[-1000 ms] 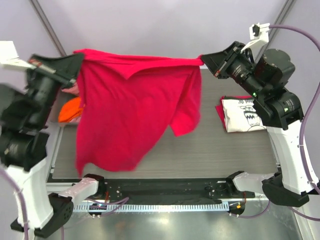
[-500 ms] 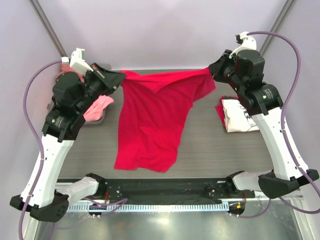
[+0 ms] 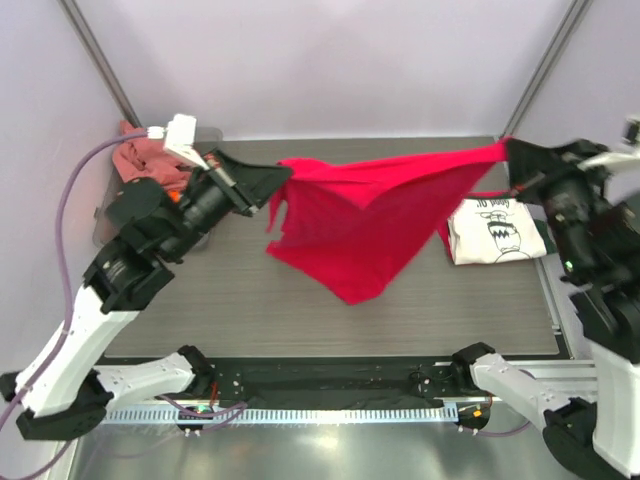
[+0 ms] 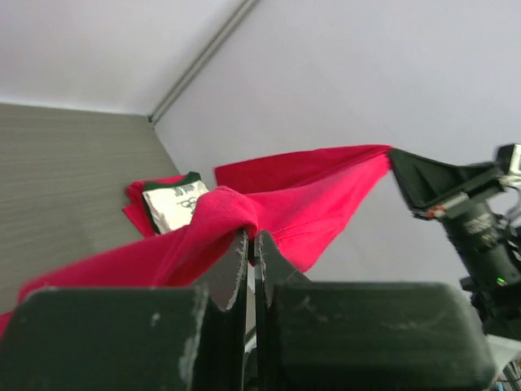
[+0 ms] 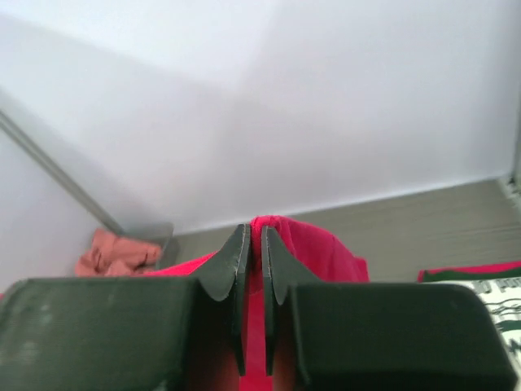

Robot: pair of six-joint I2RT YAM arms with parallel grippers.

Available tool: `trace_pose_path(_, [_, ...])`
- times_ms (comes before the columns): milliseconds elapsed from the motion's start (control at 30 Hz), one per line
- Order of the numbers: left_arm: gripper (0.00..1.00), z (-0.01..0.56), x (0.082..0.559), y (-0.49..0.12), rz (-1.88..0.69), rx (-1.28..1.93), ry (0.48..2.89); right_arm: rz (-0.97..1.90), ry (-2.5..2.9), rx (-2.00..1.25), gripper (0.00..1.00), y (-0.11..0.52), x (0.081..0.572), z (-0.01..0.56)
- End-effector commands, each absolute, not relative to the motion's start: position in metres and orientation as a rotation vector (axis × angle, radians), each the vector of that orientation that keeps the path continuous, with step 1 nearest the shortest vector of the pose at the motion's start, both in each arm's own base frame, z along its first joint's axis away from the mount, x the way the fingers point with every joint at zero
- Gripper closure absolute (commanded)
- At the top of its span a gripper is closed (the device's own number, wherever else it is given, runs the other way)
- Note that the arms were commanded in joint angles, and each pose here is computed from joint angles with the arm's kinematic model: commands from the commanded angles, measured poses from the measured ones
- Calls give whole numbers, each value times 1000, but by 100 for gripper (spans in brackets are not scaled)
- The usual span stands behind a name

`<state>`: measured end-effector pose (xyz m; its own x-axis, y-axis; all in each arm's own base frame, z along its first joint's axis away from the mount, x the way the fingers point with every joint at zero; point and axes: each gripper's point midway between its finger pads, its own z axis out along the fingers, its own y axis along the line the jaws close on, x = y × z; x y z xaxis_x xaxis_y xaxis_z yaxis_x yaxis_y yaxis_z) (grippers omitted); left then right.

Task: Fold and stack the t-shirts
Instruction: Flatten the tshirt out

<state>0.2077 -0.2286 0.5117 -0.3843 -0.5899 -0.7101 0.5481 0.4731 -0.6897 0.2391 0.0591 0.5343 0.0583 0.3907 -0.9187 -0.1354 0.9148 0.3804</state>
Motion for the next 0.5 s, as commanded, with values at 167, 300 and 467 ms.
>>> trace_pose_path(167, [100, 537, 190, -326, -1202, 132, 1521, 124, 1278, 464, 99, -20, 208, 575])
trace_pose_path(300, [100, 540, 159, -367, -1235, 212, 1535, 47, 1240, 470, 99, -23, 229, 601])
trace_pose_path(467, [100, 498, 161, -371, -1209, 75, 1664, 69, 1351, 368, 99, 25, 315, 590])
